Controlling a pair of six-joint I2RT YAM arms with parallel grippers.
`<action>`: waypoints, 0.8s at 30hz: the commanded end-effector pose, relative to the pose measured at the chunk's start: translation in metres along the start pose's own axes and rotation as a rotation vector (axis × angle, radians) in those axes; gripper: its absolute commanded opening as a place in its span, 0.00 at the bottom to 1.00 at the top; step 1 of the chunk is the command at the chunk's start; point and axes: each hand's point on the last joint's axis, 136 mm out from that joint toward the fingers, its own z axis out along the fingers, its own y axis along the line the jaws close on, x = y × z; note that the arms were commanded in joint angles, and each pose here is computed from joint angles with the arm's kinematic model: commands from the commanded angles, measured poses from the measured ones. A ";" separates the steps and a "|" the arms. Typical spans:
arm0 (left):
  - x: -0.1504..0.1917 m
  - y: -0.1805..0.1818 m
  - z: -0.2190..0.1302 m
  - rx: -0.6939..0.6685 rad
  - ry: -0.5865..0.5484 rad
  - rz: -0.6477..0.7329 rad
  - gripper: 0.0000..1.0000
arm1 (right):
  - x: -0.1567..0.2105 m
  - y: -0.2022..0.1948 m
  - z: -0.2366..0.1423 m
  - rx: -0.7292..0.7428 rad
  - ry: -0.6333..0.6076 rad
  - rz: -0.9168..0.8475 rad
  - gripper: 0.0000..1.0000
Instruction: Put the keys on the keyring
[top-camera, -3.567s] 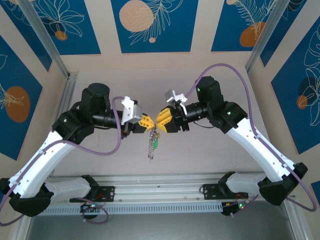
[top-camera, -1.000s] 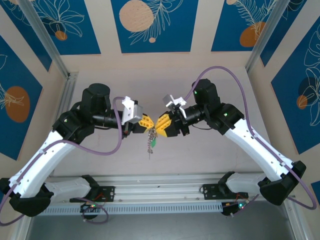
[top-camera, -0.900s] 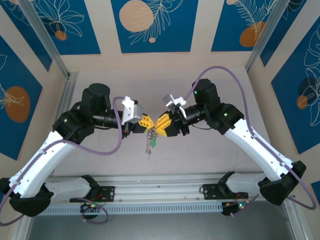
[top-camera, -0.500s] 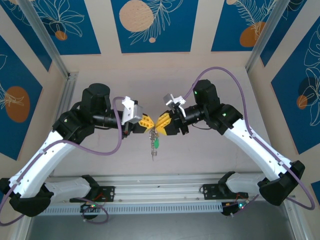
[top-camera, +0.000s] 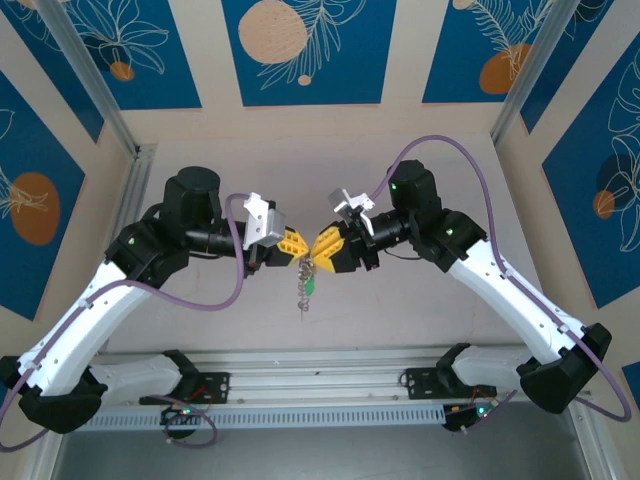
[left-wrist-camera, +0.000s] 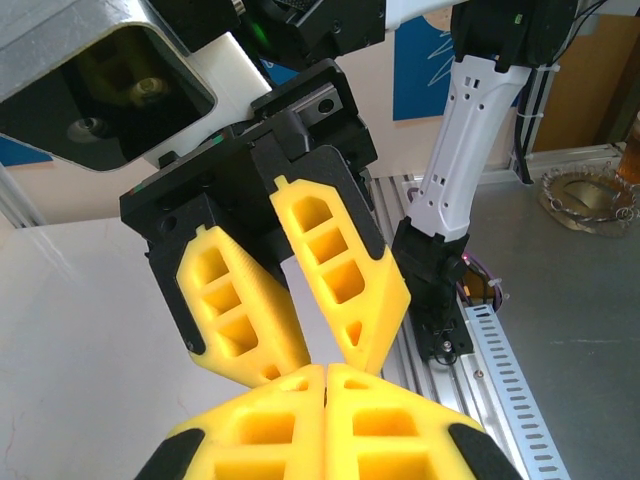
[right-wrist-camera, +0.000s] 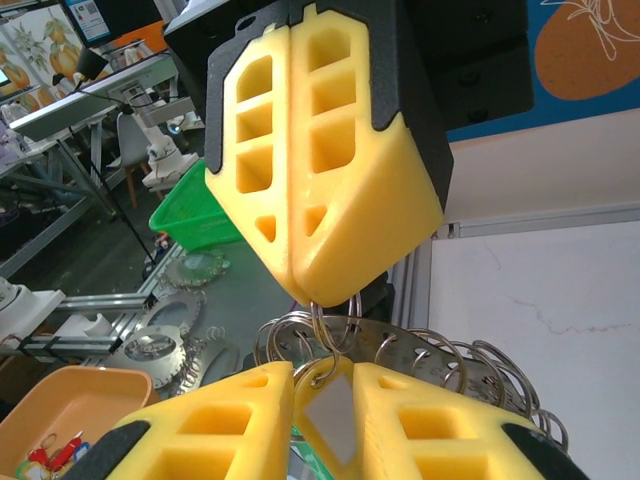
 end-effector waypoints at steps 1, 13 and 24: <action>-0.018 -0.006 -0.006 0.017 -0.059 0.040 0.00 | -0.001 0.009 0.004 -0.050 -0.002 -0.003 0.24; -0.019 -0.008 -0.007 0.017 -0.065 0.044 0.00 | -0.001 0.002 0.011 -0.053 -0.001 0.001 0.20; -0.023 -0.008 -0.010 0.011 -0.087 0.046 0.00 | 0.010 -0.010 0.021 -0.051 0.014 0.028 0.12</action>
